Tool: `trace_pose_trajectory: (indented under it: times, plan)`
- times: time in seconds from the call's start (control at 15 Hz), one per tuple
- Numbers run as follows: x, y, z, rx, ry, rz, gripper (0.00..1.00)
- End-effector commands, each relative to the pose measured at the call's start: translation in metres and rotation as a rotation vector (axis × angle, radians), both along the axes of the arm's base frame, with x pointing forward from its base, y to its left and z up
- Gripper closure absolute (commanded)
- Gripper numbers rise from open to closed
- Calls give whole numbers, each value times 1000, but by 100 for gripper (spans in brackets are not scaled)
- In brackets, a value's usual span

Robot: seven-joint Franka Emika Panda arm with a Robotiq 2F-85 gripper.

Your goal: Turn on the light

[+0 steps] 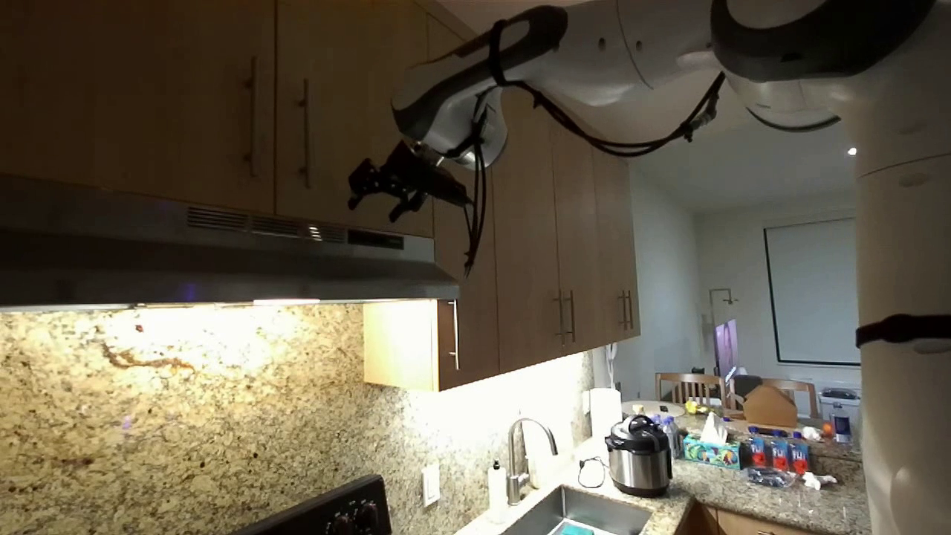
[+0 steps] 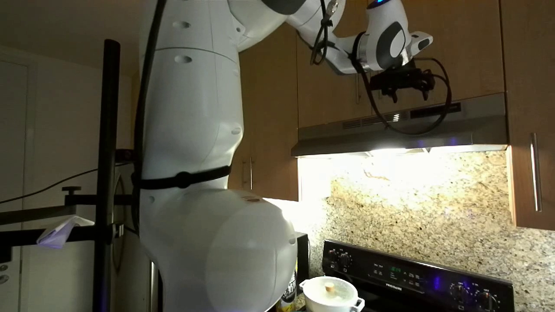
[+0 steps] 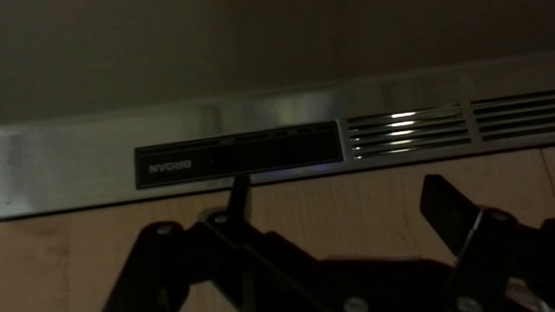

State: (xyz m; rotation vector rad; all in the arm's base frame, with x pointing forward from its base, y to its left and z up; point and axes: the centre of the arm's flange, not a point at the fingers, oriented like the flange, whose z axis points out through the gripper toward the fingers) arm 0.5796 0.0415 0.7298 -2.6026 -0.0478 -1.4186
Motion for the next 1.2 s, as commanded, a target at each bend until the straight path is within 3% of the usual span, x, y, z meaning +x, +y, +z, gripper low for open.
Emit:
trace_pose_trajectory:
  times: [0.0,0.6,1.13]
  plan:
    - [-48,6,-9,-3,18,-107,0]
    - [-97,33,-47,-30,81,-292,0]
    - [-183,-5,-63,-67,195,-334,0]
